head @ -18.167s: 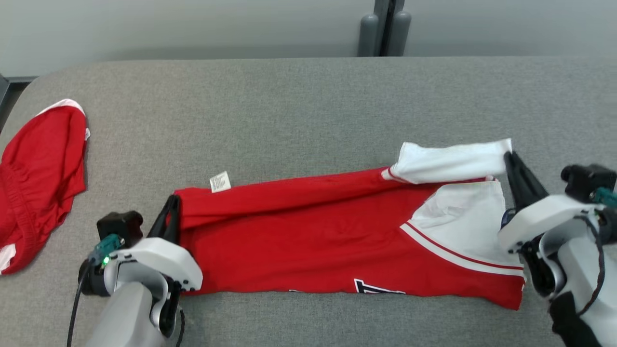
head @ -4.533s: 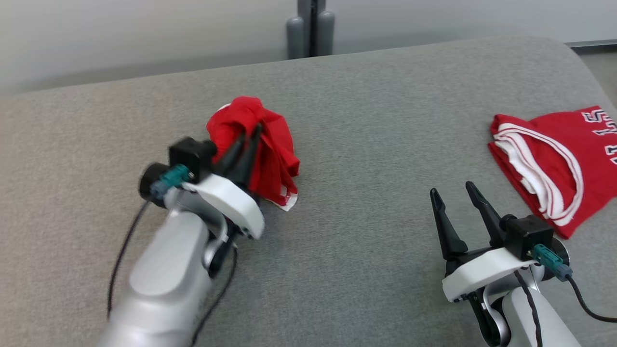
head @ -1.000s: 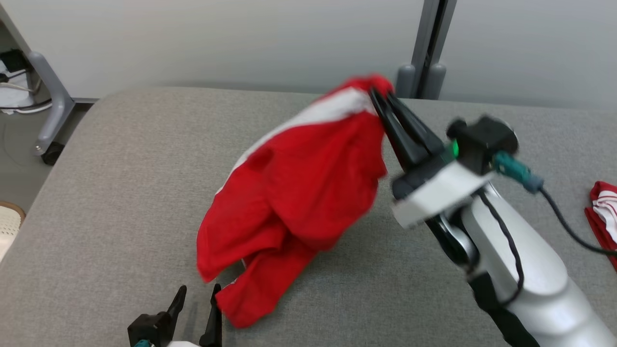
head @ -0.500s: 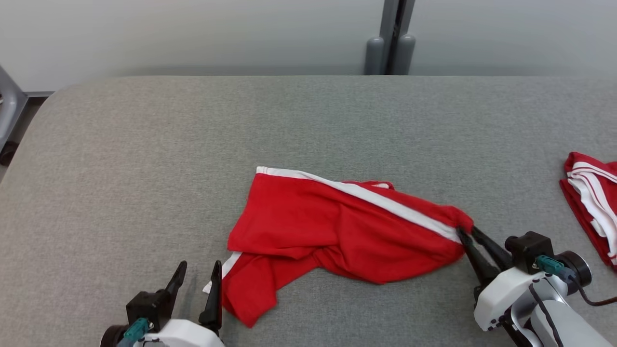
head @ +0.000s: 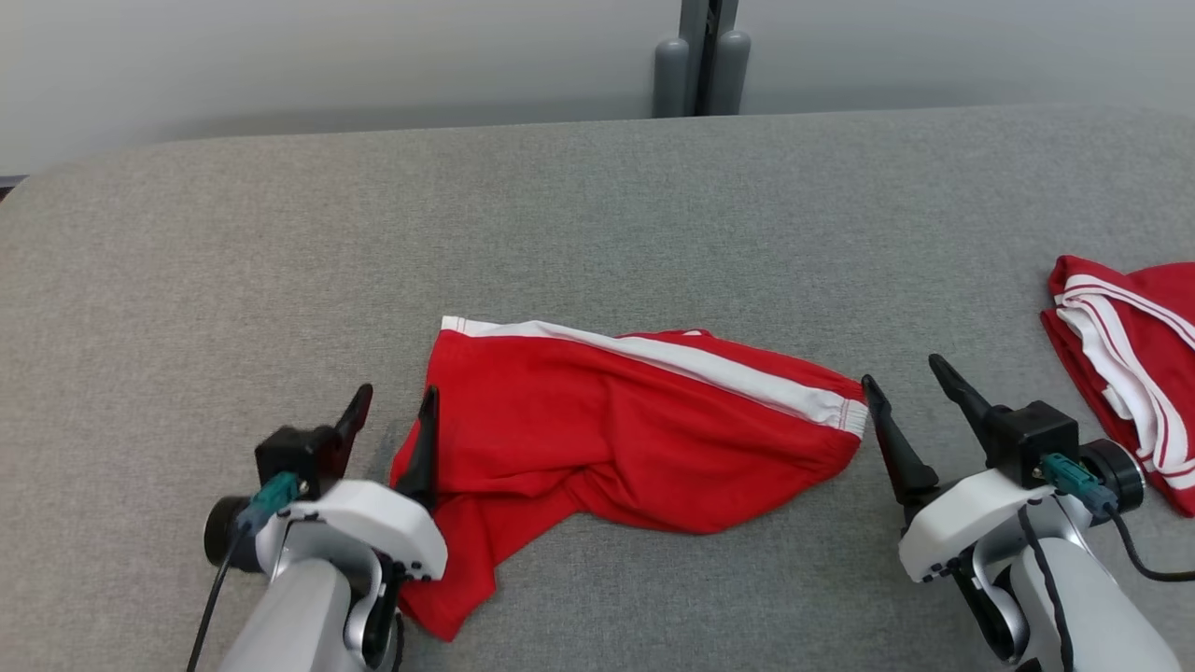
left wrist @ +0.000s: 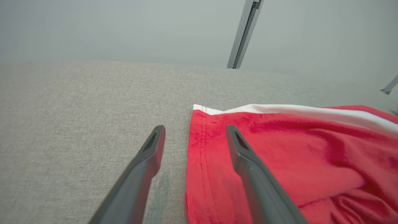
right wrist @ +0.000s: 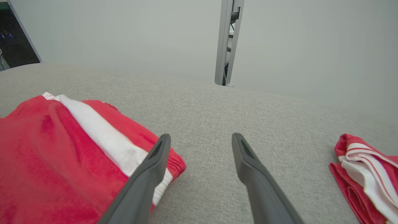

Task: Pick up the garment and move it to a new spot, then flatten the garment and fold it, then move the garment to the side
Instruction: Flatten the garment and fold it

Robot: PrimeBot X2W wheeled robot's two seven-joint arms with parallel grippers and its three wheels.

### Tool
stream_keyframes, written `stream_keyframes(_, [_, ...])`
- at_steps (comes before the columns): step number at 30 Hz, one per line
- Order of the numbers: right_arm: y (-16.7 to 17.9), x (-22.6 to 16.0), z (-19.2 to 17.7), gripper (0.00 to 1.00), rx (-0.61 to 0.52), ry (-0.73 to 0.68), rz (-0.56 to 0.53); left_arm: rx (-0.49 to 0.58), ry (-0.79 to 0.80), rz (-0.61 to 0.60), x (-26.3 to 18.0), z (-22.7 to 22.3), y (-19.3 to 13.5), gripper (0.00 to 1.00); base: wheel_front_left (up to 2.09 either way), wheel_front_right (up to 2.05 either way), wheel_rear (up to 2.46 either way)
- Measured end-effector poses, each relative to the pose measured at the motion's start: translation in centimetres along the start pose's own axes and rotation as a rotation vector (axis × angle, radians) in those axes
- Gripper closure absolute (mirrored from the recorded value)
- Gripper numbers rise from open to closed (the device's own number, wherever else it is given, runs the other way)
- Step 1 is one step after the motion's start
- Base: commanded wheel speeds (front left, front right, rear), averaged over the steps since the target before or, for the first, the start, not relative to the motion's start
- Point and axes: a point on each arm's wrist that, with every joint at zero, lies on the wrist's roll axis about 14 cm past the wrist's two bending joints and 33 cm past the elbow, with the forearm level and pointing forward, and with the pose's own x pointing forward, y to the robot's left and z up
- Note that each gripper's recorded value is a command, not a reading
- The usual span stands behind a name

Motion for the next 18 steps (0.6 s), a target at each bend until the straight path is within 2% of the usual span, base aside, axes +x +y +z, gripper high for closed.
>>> stream_keyframes(10, [-0.7,-0.8,-0.9,0.00,0.013,0.016,-0.035,0.052,0.200,-0.018,5.4,-1.3,-0.6,0.00,0.00,0.00,0.00])
stream_keyframes(18, [-1.3,-0.9,-1.1,0.00,0.020,0.018,-0.058,0.091,0.331,-0.035,6.2,-3.6,-0.9,0.00,0.00,0.00,0.00])
